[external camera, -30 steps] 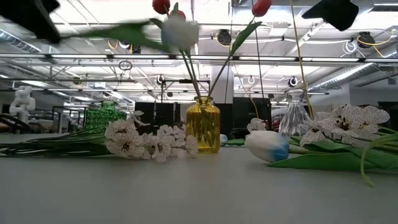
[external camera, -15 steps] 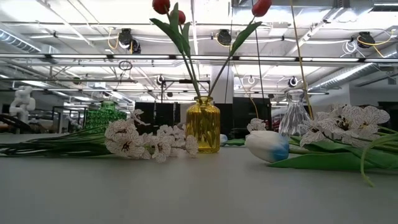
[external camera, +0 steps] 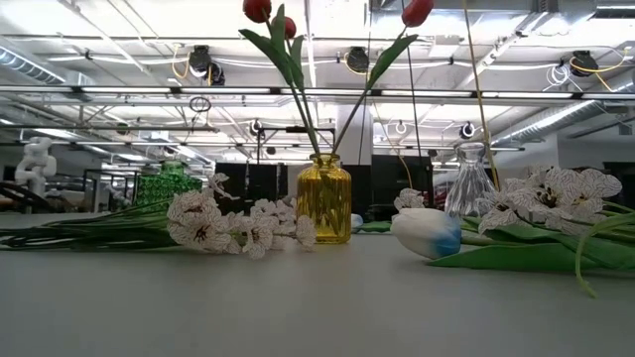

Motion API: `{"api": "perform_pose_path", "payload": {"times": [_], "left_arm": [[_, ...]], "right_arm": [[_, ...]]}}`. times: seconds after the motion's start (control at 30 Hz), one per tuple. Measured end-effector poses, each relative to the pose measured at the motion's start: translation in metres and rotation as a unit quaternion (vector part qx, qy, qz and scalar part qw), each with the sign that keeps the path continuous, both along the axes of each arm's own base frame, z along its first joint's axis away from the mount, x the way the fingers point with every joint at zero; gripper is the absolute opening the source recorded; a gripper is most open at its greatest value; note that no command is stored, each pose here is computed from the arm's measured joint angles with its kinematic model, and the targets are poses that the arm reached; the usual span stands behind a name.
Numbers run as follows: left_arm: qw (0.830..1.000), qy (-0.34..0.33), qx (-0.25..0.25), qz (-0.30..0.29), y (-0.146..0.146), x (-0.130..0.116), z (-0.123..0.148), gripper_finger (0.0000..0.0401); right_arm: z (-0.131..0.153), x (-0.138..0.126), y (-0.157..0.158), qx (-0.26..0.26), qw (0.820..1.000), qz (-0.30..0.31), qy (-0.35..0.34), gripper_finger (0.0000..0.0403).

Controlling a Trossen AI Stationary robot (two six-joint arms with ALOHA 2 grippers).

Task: Sort flowers into vase by color
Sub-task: Put the bottom left white flower into the green flower vase

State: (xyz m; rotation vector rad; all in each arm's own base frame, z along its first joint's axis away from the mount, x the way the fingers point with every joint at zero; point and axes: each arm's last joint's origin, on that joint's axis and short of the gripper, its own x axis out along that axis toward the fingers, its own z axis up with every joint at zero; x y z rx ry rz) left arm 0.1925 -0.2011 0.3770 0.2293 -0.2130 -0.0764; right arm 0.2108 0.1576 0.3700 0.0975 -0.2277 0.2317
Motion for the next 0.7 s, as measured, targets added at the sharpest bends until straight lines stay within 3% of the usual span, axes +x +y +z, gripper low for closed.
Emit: {"api": "perform_pose_path", "payload": {"times": [0.33, 0.7], "left_arm": [[1.0, -0.012, -0.007, -0.025, 0.007, 0.021, -0.005, 0.0011], [0.993, -0.085, -0.041, -0.075, -0.012, 0.043, -0.018, 0.0011]], "right_arm": [[0.008, 0.065, 0.035, -0.053, 0.994, -0.019, 0.097, 0.0262], [-0.021, 0.128, 0.063, -0.075, 0.986, -0.035, 0.143, 0.0262]]}}
